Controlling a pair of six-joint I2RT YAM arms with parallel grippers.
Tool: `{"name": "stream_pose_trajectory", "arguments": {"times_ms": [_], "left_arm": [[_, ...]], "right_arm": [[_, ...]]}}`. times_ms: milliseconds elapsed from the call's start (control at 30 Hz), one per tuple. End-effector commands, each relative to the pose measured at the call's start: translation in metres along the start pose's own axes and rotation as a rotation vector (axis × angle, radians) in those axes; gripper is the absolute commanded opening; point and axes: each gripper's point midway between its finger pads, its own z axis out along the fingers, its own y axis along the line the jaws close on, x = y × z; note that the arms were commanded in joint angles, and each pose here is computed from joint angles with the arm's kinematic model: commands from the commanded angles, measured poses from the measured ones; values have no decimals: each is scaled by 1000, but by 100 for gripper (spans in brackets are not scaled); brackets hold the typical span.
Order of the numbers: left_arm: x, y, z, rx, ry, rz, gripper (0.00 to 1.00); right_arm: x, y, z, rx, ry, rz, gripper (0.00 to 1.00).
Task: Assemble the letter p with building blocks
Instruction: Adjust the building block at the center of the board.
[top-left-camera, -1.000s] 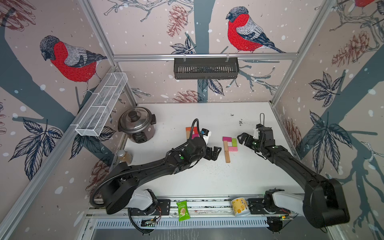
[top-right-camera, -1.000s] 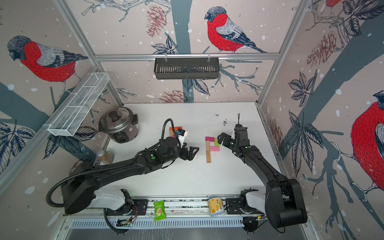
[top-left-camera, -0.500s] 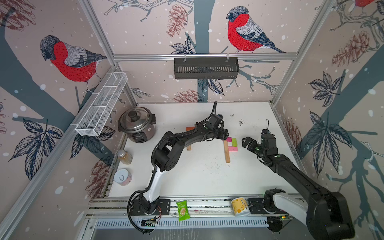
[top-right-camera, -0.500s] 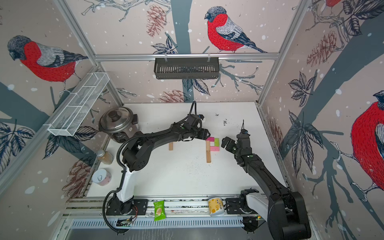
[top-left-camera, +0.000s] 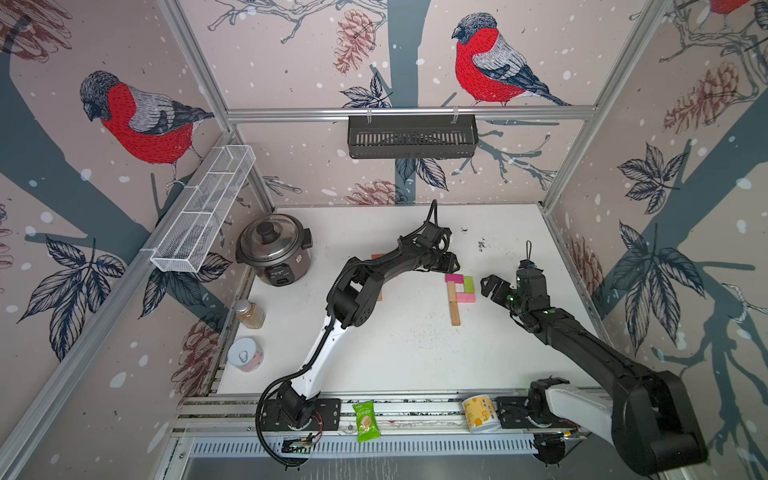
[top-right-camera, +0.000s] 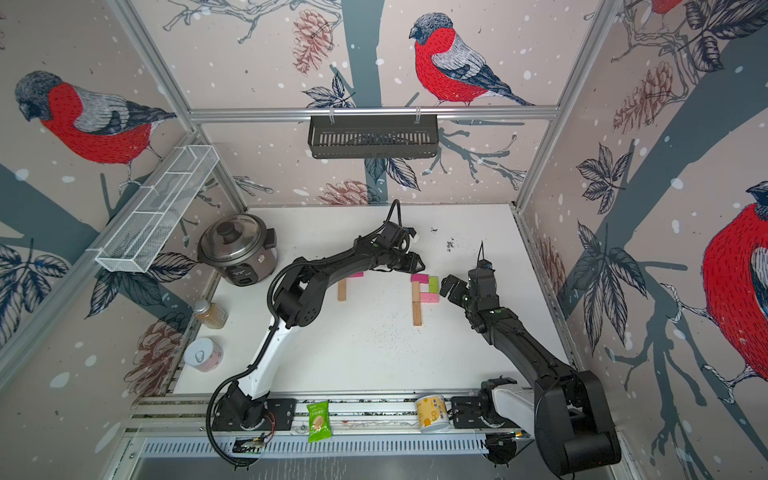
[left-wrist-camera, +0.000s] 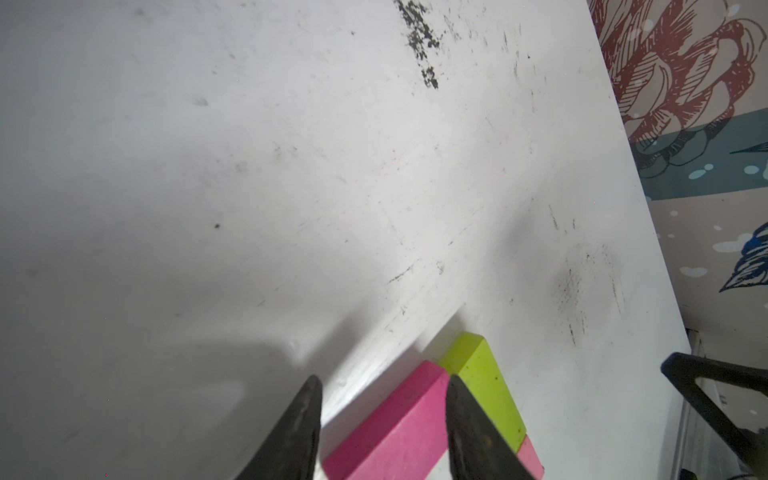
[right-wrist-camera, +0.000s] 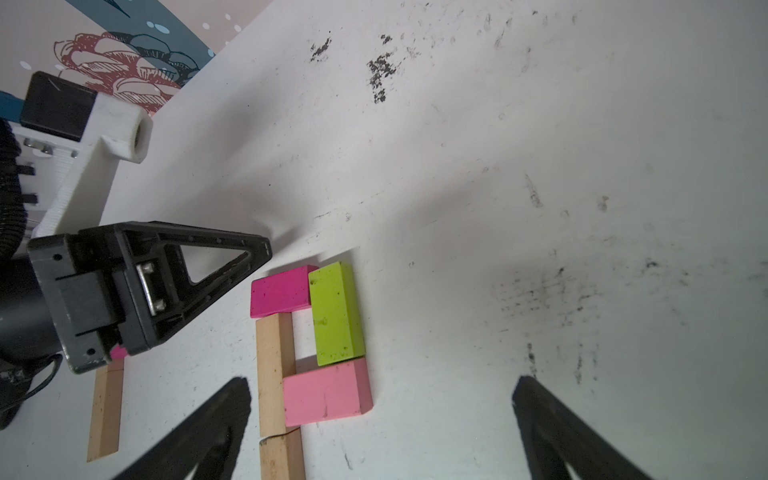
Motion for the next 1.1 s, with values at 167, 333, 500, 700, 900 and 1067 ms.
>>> {"name": "stream_pose_trajectory", "arguments": {"times_ms": [167, 333, 500, 700, 900, 1067], "left_arm": [[24, 8, 10, 29, 82, -48, 42], [28, 6, 11, 56, 90, -58, 42], [31, 4, 11, 70, 90, -72, 41], [32, 4, 7, 63, 85, -76, 41], [32, 5, 10, 65, 83, -79, 41], [25, 4, 12, 80, 78, -82, 41]], "right_arm": [[-6, 5, 2, -2, -23, -15, 100], [-4, 6, 5, -2, -12, -21, 100], [-2, 6, 8, 6, -1, -27, 100], [-1, 7, 9, 9, 5, -32, 100], [0, 7, 11, 13, 12, -37, 100], [2, 7, 15, 16, 26, -40, 100]]}}
